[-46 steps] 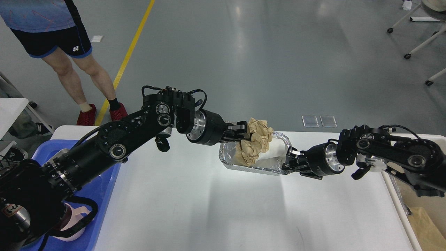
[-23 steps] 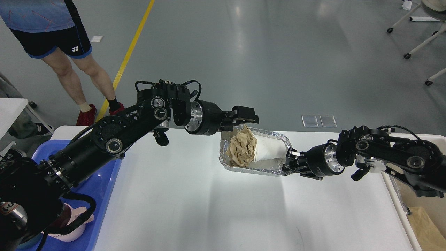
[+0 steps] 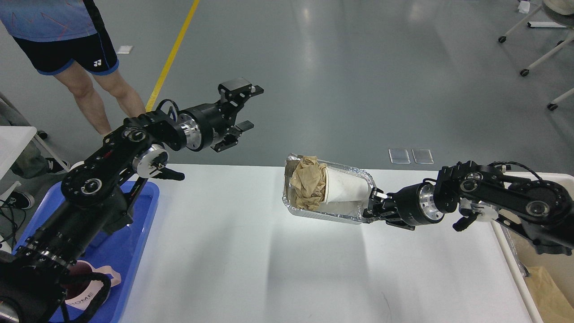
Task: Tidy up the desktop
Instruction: 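Withdraw the left gripper back above the blue bin, then carry the foil tray with the right gripper into the white bin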
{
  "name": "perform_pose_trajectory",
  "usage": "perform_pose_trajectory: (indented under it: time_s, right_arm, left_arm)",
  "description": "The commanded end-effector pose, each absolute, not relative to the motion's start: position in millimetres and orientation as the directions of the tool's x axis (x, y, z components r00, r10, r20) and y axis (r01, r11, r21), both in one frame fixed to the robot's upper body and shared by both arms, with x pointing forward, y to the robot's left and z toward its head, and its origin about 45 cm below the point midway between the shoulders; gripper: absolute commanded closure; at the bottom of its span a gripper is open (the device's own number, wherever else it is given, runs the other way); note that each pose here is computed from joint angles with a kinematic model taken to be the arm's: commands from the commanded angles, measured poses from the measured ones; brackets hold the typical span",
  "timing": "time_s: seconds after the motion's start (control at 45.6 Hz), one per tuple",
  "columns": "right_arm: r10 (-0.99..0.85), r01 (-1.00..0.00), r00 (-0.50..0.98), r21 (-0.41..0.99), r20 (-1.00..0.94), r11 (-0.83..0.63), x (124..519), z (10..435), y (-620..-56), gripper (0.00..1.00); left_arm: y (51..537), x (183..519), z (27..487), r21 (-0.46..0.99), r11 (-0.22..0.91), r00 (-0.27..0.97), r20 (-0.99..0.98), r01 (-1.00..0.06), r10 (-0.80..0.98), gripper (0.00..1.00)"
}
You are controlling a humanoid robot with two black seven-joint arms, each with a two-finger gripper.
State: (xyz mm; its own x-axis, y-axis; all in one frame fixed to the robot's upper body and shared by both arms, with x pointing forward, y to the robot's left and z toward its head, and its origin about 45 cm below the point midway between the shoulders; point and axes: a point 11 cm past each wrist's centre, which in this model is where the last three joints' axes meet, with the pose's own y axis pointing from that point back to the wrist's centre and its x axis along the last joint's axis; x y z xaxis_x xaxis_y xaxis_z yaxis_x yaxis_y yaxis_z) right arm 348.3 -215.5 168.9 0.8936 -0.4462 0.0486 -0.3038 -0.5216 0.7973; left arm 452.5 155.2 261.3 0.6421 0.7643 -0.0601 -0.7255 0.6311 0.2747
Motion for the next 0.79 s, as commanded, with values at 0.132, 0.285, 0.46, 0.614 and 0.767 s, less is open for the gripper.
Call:
perform_pose_trajectory:
  time_s: [0.132,0.285,0.46,0.614,0.767]
  right_arm:
    - [-0.448,-0.304,0.893,0.797,0.047,-0.522,348,169,-216,1.00]
    - [-0.454,-0.312,0.889,0.796,0.052,-0.519,349,170,-219,1.00]
    - [-0.457,-0.312,0.888,0.796,0.050,-0.518,349,170,-219,1.00]
    - [-0.470,-0.326,0.881,0.795,0.058,-0.512,351,172,-226,1.00]
    - [-0.521,-0.375,0.850,0.787,0.081,-0.490,358,182,-248,1.00]
  left_arm:
    - [229,454,250,0.157,0.522,0.434,-0.386,-0.838,0.814,0.08]
    - [289,462,243,0.099,0.366,0.257,-0.545,-0.925,0.798,0.08]
    - [324,463,225,0.073,0.232,0.138,-0.621,-0.970,0.771,0.07]
    - [322,462,220,0.075,0.227,0.131,-0.627,-0.971,0.768,0.07]
    - [316,462,218,0.079,0.237,0.136,-0.629,-0.968,0.765,0.07]
